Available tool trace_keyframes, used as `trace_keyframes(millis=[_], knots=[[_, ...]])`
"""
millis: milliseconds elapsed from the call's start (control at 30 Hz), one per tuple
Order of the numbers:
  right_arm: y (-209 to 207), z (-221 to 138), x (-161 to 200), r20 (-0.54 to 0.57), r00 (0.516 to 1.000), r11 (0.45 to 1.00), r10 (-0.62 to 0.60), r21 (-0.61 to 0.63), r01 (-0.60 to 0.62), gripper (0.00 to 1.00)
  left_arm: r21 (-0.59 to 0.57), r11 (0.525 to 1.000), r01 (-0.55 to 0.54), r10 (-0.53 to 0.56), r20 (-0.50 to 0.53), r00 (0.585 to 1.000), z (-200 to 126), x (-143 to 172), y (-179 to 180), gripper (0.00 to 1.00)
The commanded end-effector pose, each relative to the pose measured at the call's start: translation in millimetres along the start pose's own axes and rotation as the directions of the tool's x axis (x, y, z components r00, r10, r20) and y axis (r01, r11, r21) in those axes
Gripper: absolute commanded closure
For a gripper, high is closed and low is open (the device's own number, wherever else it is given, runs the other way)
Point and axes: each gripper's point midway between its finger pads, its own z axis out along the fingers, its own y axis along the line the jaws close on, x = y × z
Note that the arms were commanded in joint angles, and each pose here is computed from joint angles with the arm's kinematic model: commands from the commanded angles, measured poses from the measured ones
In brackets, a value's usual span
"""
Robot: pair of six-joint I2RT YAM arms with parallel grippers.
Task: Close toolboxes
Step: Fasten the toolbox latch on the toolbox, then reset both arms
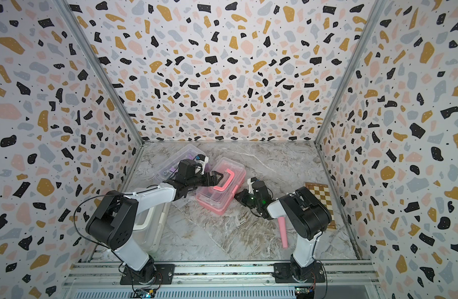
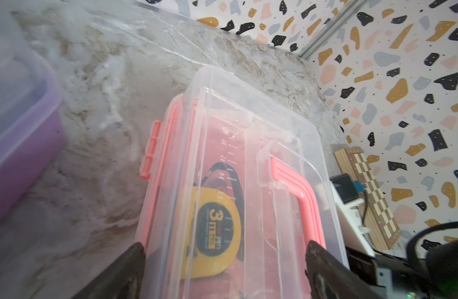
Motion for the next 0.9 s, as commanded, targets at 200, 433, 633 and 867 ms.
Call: trace_keyframes(millis=[200, 433, 633, 867], knots=[[59, -16, -16, 0.065, 0.988, 0.981, -0.138, -0.13, 0.145, 0.95, -0.008, 0.997, 0.071, -0.071, -0.264, 0.962, -8, 75, -15, 0.03], [31, -43, -27, 0.079, 0.987, 0.99, -0.139, 0.004, 0.14, 0.83, -0.053, 0.994, 0.092, -0.101, -0.191, 0.976, -25, 40, -27, 0.01], [12, -84, -45, 0.109, 0.965, 0.957, -0.237, 0.198, 0.212, 0.69, 0.013, 0.991, 0.133, -0.13, -0.153, 0.98, -43, 29, -49, 0.01], [7, -127, -70, 0.11, 0.914, 0.856, -0.389, 0.411, 0.315, 0.63, 0.024, 0.992, 0.125, -0.122, -0.099, 0.988, -66, 20, -59, 0.01]])
